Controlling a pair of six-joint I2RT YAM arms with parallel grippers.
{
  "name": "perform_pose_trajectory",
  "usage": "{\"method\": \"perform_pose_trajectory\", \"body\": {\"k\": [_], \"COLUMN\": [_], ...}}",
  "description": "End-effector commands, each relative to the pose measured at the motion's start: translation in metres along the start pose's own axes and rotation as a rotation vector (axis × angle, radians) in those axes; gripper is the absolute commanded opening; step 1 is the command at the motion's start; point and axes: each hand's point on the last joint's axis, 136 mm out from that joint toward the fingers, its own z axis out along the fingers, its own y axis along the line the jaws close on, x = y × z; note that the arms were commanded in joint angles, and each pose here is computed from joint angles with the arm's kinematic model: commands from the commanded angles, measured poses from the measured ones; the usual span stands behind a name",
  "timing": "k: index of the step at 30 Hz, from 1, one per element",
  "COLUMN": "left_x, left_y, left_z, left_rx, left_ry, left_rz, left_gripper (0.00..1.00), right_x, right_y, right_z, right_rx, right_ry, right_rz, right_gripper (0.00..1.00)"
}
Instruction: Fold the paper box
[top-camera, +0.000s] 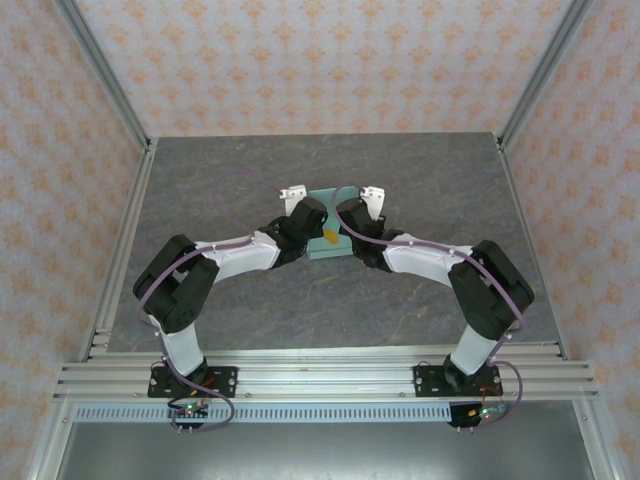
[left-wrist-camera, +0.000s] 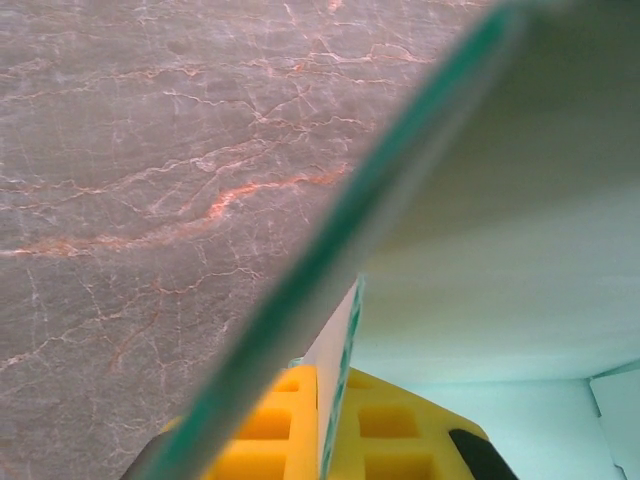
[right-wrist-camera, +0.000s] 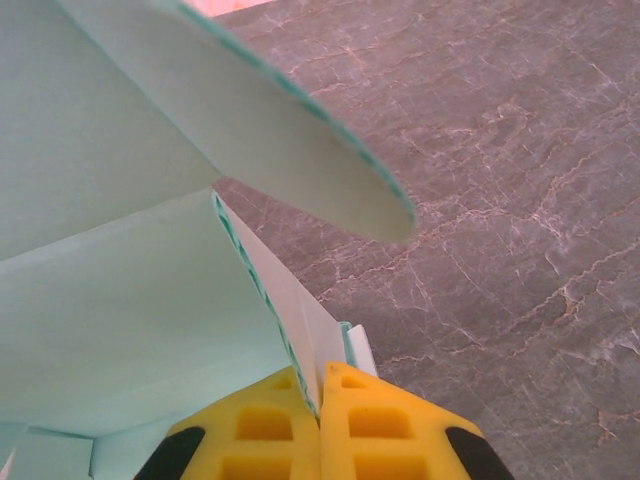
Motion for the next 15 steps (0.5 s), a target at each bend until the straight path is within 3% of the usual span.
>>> {"method": "perform_pose_trajectory", "body": {"k": [1, 15], "left_x": [-0.012, -0.022], "left_y": [0.010, 0.024], "left_z": [-0.002, -0.002], "left_rx": [-0.058, -0.113], "left_ry": [-0.069, -0.193], "left_rz": [-0.050, -0.017], "left_gripper": [0.06, 0.05], "right_x": [0.002, -0.007], "right_y": [-0.007, 0.002], "right_z": [-0.003, 0.005], "right_rx": [-0.001, -0.082], "right_ry": [-0.027, -0.130], "right_rz": [-0.016, -0.082], "right_gripper": [0.00, 0.00]}}
